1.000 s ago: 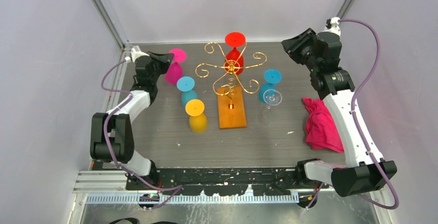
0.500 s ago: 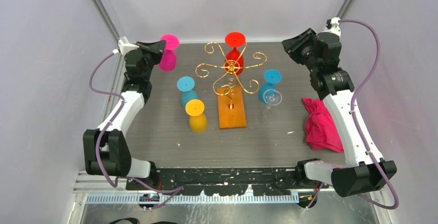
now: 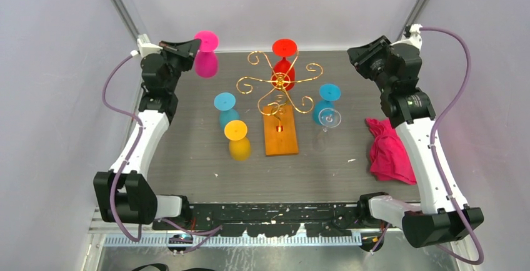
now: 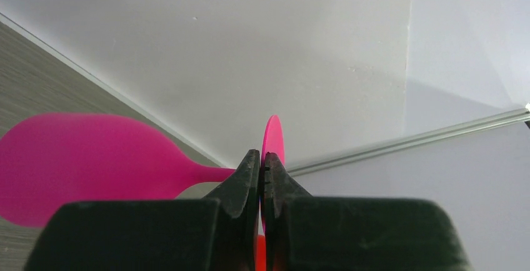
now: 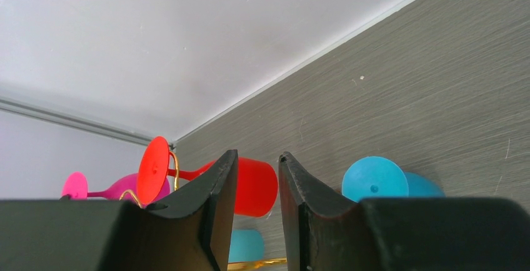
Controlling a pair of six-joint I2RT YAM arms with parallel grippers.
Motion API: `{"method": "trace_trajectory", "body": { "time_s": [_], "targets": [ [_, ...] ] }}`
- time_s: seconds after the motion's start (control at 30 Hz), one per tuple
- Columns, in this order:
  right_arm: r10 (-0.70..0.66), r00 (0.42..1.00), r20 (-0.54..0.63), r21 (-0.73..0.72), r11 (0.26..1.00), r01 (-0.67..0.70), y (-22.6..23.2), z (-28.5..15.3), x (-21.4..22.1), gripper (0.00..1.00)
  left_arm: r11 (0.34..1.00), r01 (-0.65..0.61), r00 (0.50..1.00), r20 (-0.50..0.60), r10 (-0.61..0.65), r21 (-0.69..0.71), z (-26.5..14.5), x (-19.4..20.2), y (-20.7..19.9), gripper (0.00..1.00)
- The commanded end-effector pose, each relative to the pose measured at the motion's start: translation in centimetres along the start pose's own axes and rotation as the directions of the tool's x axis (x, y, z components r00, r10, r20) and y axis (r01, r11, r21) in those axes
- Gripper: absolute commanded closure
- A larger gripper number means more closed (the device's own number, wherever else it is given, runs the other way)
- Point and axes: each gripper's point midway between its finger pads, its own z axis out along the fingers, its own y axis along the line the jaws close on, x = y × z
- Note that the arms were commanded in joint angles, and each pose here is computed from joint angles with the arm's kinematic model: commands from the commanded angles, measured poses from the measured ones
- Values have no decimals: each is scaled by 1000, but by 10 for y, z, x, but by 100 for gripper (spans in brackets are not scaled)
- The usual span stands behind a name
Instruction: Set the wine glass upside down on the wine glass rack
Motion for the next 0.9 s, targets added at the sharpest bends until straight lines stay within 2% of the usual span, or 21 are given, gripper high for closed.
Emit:
{"method": "trace_trajectory", "body": {
  "time_s": [0.0, 0.33, 0.87],
  "targets": [
    [7, 997, 73, -20, 1000, -5, 5, -10, -18, 64, 996, 31, 999, -24, -29, 81, -15, -8, -42, 99],
    [-8, 995, 100, 9, 1000, 7, -4, -20, -26, 64, 988, 101, 990, -114, -87, 120, -29, 2, -65, 99],
    [5, 991, 131, 34, 999, -10, -7, -28, -35, 64, 986, 109, 943, -327, -62, 129, -46, 38, -81, 100]
  ]
}}
